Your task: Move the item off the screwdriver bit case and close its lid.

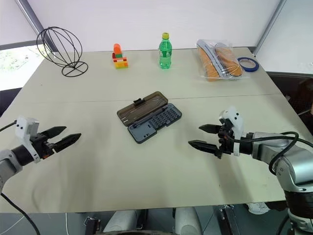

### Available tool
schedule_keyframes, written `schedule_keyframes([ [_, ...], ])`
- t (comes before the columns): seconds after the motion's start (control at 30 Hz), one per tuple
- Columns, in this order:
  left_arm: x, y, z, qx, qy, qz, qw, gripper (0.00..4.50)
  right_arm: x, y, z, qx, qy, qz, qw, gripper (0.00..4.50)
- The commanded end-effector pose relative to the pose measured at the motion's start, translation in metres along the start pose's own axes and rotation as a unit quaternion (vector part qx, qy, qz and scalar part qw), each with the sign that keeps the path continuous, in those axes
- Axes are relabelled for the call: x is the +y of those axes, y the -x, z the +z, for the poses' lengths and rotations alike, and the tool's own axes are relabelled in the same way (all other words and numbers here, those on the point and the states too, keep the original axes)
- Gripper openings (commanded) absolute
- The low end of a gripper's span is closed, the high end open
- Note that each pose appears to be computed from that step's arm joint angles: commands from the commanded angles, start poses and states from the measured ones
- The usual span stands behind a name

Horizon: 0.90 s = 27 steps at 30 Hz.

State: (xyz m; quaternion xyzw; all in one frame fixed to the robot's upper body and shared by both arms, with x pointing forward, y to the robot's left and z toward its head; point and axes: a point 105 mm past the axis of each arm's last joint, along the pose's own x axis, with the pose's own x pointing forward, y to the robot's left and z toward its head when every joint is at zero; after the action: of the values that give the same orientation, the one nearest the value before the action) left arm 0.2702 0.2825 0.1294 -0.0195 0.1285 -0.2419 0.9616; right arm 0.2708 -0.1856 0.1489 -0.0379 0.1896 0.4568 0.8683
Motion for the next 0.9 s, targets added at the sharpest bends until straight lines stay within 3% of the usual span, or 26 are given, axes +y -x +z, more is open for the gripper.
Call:
schedule_keyframes([
  [0.03, -0.005, 0.000, 0.010, -0.018, -0.003, -0.010, 1.000, 4.47, 0.005, -0.002, 0.009, -0.011, 0.022, 0.003, 1.000, 4.50],
  [0.73, 0.004, -0.002, 0.015, -0.030, -0.015, 0.014, 0.999, 4.47, -0.001, -0.004, 0.006, -0.005, 0.033, -0.013, 0.999, 4.50],
  [0.9, 0.007, -0.006, 0.021, -0.029, -0.030, 0.006, 0.999, 4.47, 0.001, -0.006, 0.020, -0.021, 0.047, -0.006, 0.999, 4.50],
])
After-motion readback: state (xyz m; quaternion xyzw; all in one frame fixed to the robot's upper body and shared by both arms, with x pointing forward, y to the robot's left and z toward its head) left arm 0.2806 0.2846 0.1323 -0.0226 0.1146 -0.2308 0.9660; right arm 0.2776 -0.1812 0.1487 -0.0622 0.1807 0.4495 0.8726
